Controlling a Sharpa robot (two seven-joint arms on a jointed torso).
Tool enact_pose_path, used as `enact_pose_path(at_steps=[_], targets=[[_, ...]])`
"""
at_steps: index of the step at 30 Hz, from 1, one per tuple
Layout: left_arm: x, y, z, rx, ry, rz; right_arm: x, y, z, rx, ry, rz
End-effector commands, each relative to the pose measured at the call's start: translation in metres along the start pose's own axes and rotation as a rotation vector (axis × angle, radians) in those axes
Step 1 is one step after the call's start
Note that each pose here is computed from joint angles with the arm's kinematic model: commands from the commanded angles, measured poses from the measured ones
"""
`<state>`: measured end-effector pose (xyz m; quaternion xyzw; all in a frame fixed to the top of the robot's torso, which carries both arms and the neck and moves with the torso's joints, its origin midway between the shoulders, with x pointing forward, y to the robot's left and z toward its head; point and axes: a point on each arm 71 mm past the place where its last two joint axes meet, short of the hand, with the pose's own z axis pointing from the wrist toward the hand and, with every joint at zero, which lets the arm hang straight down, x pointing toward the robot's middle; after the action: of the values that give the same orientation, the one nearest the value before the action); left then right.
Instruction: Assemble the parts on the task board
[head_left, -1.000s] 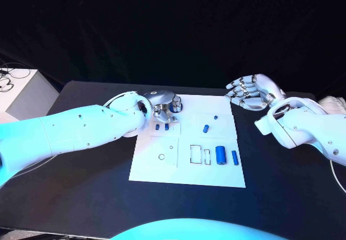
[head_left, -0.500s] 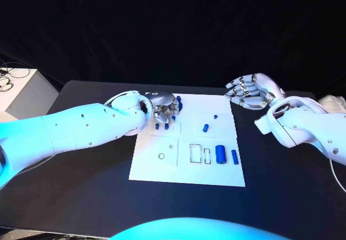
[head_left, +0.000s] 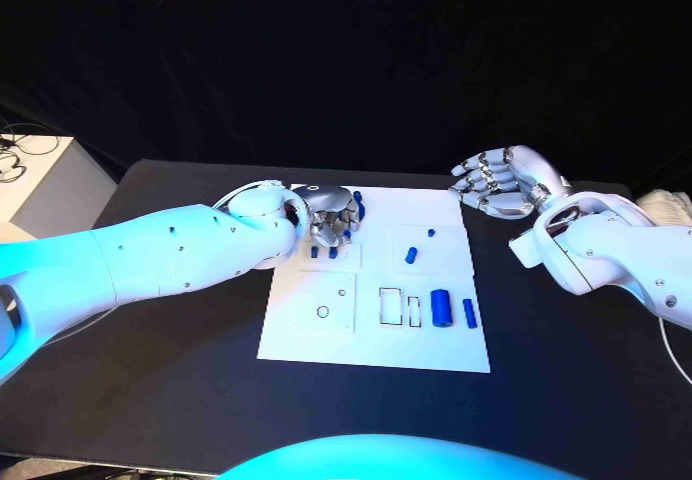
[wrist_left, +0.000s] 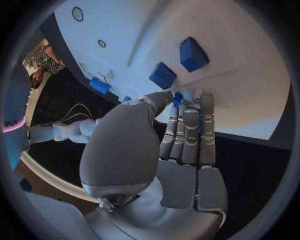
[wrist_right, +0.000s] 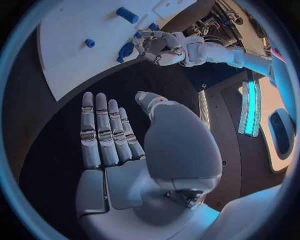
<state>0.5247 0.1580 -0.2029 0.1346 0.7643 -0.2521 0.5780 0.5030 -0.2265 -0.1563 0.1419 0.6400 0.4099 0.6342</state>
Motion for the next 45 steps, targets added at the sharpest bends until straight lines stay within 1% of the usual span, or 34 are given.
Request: enact_pose_path(at_steps=[1, 7, 18, 26, 30, 34, 38, 45], targets=[[0.0009, -0.0004, 0.0009, 0.006, 0.010, 0.008, 0.001, 0.001, 0.000, -0.012, 0.008, 0.002], [0.0011, 0.0009, 0.0011, 0.001, 0.014, 0.007, 0.001, 0.001, 0.000, -0.012, 0.008, 0.002], [0.0030, 0.0016, 0.0011, -0.004, 0.042, 0.000, 0.001, 0.001, 0.000, -0.012, 0.009, 0.002], [0.0026, -0.0002, 0.0017, 0.009, 0.036, -0.012, 0.001, 0.001, 0.000, -0.013, 0.009, 0.002], [0.0015, -0.0012, 0.0025, 0.020, 0.018, -0.020, 0.001, 0.001, 0.000, -0.013, 0.010, 0.003], [-0.0005, -0.0005, 0.0023, 0.026, -0.009, -0.038, 0.001, 0.002, 0.000, -0.013, 0.010, 0.003], [-0.0034, 0.0008, 0.0011, 0.036, -0.045, -0.063, 0.001, 0.002, 0.000, -0.013, 0.010, 0.003], [-0.0121, 0.0016, -0.0026, 0.063, -0.119, -0.113, 0.001, 0.002, 0.000, -0.013, 0.012, 0.003]])
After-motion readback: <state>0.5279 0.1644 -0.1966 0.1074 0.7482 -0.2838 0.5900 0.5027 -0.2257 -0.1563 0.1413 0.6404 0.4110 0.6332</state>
